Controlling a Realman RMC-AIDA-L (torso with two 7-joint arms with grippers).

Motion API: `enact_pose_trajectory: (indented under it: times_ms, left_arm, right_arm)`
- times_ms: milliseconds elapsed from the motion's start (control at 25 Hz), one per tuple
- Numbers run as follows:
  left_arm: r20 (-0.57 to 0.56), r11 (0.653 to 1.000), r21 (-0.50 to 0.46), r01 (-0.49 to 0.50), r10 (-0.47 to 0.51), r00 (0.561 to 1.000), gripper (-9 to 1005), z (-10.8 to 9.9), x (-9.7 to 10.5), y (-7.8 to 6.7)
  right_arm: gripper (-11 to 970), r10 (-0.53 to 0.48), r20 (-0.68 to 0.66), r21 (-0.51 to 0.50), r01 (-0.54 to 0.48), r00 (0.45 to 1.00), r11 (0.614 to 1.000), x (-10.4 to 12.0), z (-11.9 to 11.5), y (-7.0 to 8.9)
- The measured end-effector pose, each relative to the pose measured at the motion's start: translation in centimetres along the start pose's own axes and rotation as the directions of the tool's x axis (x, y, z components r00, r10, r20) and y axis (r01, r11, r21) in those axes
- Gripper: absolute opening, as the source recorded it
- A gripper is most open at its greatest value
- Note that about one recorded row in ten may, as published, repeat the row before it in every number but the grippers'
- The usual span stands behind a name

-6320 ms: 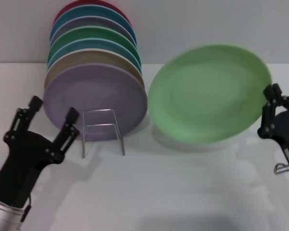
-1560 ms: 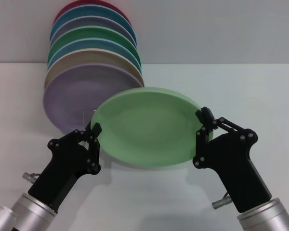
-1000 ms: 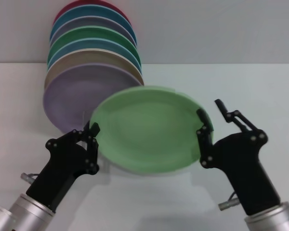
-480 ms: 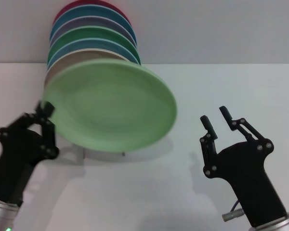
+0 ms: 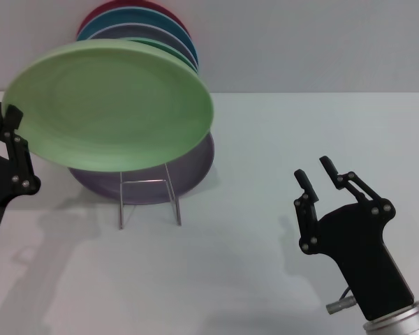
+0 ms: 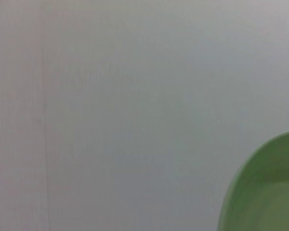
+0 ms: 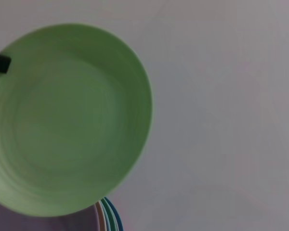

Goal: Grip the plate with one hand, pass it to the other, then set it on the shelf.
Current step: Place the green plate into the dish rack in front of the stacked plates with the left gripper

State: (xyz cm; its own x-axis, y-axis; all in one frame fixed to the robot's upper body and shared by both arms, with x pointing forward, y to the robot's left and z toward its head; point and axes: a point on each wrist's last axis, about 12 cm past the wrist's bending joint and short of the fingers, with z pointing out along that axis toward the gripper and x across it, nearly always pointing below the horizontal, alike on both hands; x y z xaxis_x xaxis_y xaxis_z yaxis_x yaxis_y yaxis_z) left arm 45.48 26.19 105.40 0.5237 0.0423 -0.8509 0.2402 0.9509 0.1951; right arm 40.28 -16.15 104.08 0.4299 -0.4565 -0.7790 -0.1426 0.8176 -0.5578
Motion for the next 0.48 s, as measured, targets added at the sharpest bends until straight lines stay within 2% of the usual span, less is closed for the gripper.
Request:
enact_pose_trajectory:
  times_ms: [200, 480]
  left_arm:
    - [-0.009, 0.994, 0.023, -0.109, 0.109, 0.994, 34, 0.17, 0.31, 0.77]
    - [-0.062, 0.99, 0.043, -0.131, 0.133, 0.989, 35, 0.12, 0.99, 0.95]
  right_arm:
    - [276, -0.008, -0.006, 0.01, 0.008, 1.0, 1.0, 0.22, 0.16, -0.22]
    - [277, -0.028, -0.019, 0.035, 0.028, 0.999, 0.999, 0.6, 0.47, -0.66]
